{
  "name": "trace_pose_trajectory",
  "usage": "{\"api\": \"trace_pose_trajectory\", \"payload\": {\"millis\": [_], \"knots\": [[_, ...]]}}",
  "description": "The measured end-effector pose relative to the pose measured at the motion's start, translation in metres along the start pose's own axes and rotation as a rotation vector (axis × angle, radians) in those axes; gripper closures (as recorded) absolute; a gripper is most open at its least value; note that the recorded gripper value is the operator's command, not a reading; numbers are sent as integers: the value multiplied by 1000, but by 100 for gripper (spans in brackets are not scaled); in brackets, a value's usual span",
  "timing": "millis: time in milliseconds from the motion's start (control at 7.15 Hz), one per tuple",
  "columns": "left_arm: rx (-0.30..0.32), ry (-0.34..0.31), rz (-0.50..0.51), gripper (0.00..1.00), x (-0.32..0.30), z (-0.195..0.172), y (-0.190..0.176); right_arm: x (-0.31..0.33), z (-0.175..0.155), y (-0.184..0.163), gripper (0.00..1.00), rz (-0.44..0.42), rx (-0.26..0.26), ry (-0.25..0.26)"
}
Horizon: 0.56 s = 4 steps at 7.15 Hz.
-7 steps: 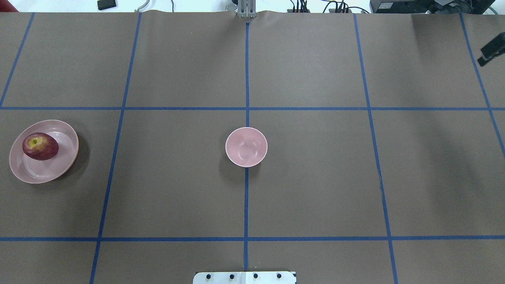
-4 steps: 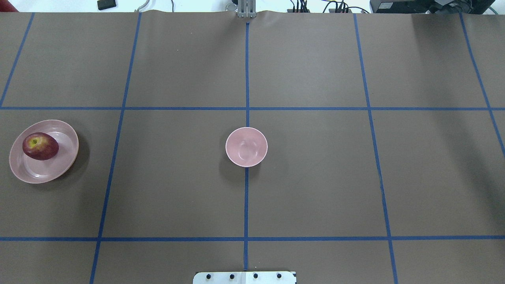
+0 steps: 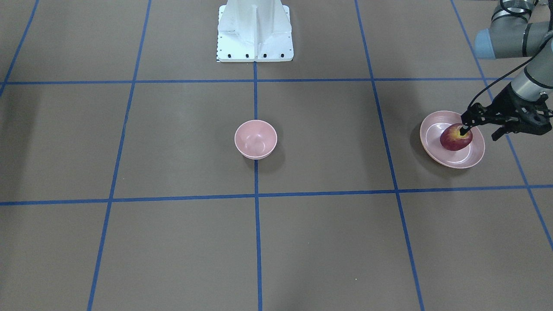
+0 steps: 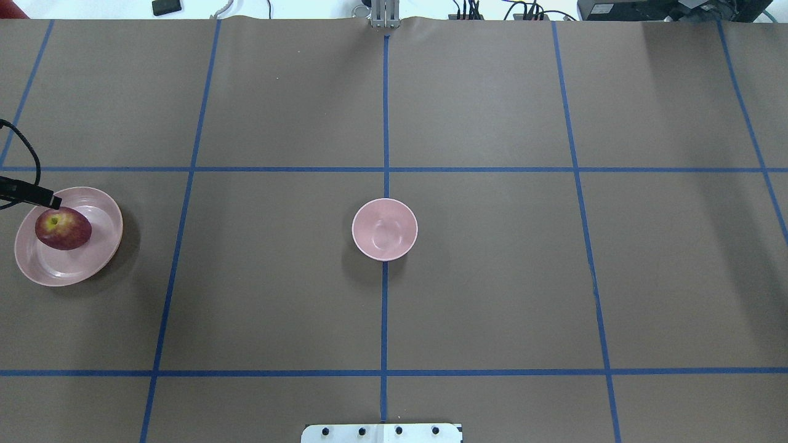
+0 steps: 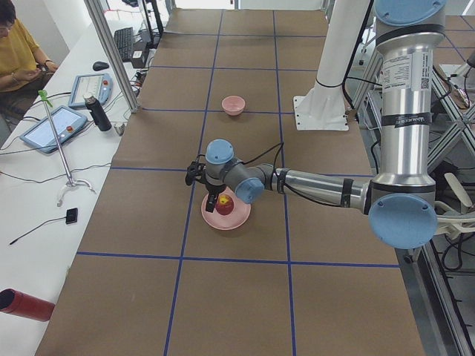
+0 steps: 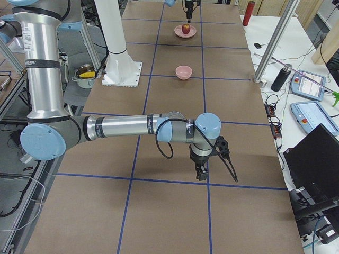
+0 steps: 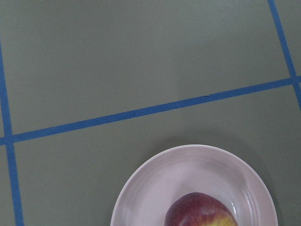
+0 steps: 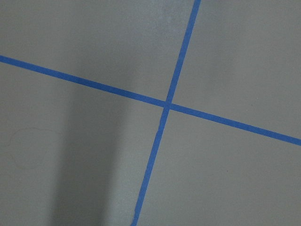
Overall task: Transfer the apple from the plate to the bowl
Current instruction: 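Lower the left gripper and grasp the red apple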
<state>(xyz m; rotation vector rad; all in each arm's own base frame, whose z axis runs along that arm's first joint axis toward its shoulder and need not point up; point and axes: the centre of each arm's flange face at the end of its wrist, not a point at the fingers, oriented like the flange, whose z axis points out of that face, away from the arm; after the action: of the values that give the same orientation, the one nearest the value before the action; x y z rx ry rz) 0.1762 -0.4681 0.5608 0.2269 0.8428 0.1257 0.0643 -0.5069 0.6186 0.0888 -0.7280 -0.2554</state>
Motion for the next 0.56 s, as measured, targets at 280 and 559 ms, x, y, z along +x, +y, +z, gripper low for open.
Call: {"api": "trace_pose_trajectory", "payload": {"millis": [280, 559], "knots": [[-28, -5, 17, 1, 13, 18, 10, 1, 1, 2, 0, 4, -2, 1], [-51, -27, 34, 1, 22, 36, 19, 1, 1, 2, 0, 8, -3, 0]]}}
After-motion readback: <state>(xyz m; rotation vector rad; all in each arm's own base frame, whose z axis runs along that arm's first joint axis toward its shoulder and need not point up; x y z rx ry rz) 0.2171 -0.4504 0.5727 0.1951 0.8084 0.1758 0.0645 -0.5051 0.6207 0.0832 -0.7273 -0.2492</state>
